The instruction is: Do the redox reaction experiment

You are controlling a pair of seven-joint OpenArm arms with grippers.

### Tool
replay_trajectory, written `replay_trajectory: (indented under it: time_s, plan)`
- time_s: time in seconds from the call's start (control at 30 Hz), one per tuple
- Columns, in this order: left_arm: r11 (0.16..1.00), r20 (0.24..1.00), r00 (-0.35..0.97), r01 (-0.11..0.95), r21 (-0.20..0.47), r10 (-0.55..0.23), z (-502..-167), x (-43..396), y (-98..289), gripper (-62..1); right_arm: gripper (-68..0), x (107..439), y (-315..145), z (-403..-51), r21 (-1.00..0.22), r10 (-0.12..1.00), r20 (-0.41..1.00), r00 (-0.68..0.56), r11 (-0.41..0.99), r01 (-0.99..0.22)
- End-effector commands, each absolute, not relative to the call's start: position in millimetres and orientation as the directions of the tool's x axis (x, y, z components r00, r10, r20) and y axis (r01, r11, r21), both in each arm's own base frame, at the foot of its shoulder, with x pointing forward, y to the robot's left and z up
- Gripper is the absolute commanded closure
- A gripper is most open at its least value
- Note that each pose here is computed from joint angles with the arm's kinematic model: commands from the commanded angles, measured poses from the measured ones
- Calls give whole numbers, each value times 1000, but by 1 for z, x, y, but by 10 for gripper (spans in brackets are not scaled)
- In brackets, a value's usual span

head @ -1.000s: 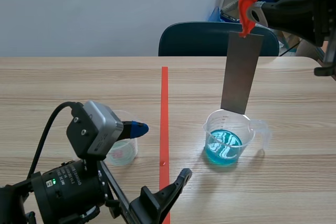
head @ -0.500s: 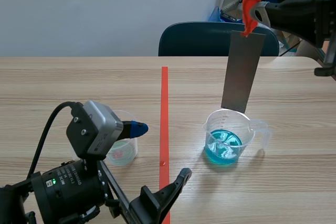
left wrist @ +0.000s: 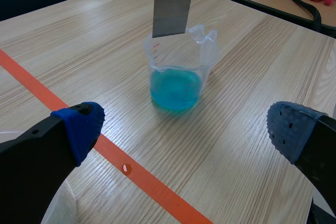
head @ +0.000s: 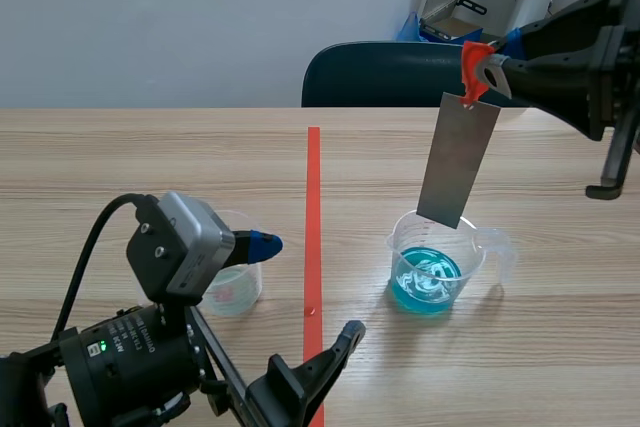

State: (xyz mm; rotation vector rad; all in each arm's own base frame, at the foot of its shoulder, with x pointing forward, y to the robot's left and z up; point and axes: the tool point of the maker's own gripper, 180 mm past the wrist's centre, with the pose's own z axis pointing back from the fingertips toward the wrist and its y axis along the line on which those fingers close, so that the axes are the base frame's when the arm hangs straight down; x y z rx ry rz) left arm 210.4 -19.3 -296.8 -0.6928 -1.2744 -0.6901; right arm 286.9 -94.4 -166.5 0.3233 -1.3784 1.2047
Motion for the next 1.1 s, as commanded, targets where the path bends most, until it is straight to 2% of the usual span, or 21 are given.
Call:
replay_trajectory:
  time_s: [0.0, 1.07]
  plan:
    - [617, 990, 131, 784, -74, -48, -286, 214, -21, -623, -9, 286, -93, -157, -459, 430, 861, -274, 422, -782]
    - [617, 990, 131, 784, -74, -48, -286, 214, -21, -623, -8, 289, -98, -242, -392, 475, 865, -160, 442, -807]
